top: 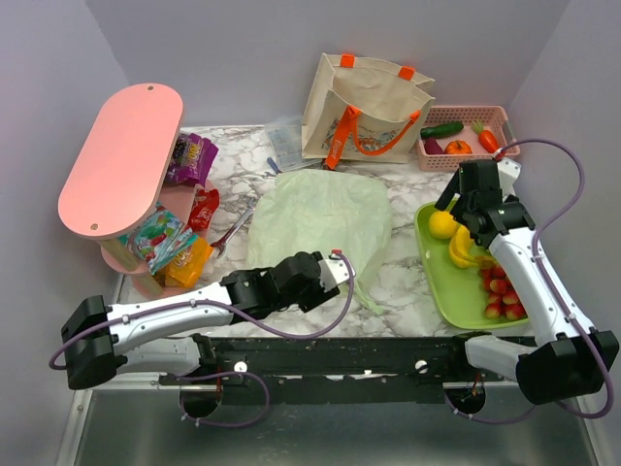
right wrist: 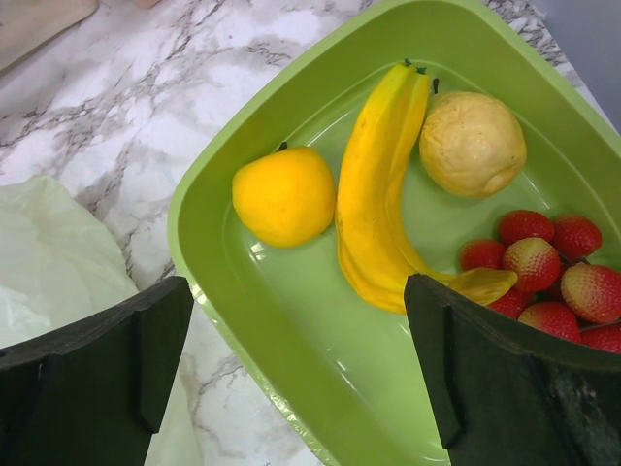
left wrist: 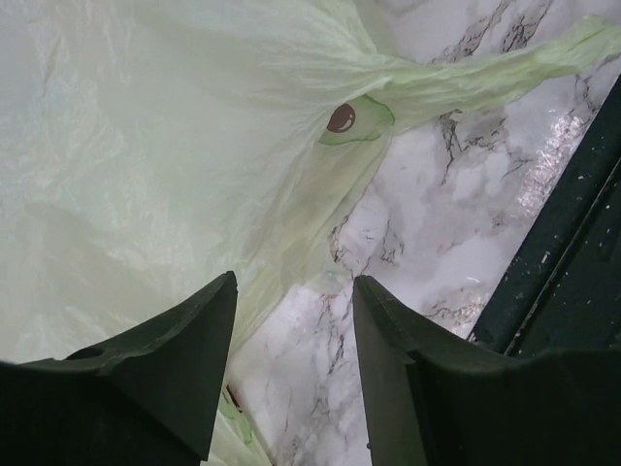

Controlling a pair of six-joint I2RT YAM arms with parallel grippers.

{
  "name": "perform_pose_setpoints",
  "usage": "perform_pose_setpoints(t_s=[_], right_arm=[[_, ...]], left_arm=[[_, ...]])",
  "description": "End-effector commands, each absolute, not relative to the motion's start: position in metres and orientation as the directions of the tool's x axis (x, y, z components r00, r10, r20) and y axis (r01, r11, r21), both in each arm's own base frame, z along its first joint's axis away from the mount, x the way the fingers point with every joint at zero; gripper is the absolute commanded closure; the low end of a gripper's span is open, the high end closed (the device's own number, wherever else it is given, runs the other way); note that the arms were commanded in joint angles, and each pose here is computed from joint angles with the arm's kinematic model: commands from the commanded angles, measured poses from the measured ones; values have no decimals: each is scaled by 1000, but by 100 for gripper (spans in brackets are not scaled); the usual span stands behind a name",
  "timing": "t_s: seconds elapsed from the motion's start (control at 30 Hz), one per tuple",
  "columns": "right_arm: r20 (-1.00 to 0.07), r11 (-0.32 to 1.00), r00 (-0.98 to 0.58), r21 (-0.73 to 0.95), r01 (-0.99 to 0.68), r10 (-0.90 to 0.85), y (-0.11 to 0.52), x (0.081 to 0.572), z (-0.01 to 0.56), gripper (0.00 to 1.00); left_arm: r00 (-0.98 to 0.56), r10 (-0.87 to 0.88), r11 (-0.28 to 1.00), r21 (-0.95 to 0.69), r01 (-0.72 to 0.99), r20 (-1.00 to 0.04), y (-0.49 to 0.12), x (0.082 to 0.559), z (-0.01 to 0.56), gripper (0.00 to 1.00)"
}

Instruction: Place the food into the grocery bag and tie it

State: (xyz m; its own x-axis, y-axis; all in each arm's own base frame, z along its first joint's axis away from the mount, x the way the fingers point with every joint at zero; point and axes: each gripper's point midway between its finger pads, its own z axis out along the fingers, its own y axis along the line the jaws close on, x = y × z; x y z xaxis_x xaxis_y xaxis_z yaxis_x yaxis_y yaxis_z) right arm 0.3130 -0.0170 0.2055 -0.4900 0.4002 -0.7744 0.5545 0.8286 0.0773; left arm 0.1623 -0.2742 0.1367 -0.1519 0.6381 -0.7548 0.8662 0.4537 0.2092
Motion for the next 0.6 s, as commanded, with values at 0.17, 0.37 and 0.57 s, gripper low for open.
perform_pose_setpoints(t_s=[0.17,0.37,0.57], right_arm=[[-772,837,-463,159,524,436,-8,310,219,0],[-749,848,-477,209,487,459,3,306,221,0],[-719,858,-503,264,440,479,18,300,221,0]], left_arm=[[-139,613,506,251,825,-778,-305,176,131,12],[-158,608,588,307,748,-778,-312,194,118,8],[-137,613,649,397,649,-778,-307,216,111,13]])
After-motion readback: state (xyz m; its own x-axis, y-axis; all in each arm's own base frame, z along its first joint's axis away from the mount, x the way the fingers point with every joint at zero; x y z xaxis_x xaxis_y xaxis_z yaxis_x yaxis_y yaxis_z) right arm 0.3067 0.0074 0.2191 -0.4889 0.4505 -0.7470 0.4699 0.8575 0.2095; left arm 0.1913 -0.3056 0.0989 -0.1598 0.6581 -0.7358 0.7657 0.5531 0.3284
